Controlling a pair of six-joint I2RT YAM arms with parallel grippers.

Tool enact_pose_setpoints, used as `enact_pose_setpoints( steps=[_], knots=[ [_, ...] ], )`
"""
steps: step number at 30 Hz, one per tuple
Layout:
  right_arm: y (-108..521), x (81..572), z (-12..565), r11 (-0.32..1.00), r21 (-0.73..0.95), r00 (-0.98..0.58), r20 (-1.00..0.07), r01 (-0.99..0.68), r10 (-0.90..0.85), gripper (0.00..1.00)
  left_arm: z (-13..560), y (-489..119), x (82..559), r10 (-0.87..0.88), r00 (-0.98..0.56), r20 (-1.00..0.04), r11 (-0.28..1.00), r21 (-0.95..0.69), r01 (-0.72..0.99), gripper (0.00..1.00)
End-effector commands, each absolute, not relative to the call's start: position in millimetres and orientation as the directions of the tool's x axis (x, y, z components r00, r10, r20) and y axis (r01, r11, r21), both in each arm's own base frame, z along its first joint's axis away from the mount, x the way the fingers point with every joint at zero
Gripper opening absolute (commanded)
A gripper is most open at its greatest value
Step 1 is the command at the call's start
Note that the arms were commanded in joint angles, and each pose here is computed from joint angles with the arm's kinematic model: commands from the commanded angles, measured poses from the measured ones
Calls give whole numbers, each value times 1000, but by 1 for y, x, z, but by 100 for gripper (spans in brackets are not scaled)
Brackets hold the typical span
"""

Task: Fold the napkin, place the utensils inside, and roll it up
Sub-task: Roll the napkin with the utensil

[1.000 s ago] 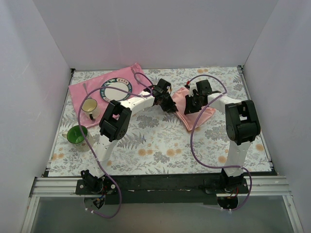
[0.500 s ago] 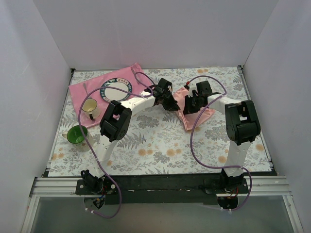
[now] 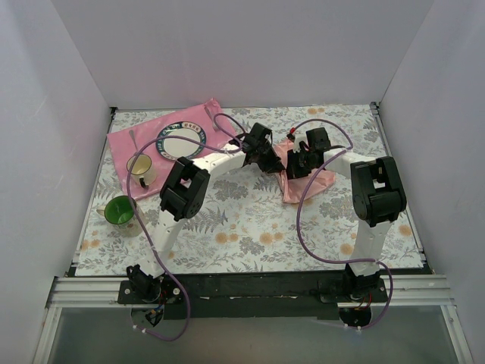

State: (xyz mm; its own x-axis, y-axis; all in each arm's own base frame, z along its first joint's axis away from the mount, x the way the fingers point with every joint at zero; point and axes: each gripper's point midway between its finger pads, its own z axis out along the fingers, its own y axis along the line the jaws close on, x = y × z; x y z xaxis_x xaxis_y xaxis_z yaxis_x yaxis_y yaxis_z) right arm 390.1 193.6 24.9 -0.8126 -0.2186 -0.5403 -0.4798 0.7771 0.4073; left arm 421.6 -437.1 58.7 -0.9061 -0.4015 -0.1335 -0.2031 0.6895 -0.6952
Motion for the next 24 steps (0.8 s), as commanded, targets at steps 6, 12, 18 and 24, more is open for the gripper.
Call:
enact_pose_setpoints(
  steps=[6, 12, 18, 24],
  knots=[
    [190, 366, 25, 798, 414, -860, -451, -438, -238, 9, 45, -445, 422, -400, -906, -138, 694, -691, -201, 11],
    [168, 372, 48, 866, 294, -853, -463, -403, -240, 10, 29, -440, 418, -399, -908, -132, 711, -670, -215, 11],
    [165, 360, 76, 862, 282, -824, -517, -422, -234, 20, 21, -440, 414, -395, -910, -124, 716, -662, -221, 11],
    [198, 338, 95, 753, 424, -795, -568, -502, -210, 24, 18, -439, 413, -392, -911, -126, 720, -658, -219, 11]
  ],
)
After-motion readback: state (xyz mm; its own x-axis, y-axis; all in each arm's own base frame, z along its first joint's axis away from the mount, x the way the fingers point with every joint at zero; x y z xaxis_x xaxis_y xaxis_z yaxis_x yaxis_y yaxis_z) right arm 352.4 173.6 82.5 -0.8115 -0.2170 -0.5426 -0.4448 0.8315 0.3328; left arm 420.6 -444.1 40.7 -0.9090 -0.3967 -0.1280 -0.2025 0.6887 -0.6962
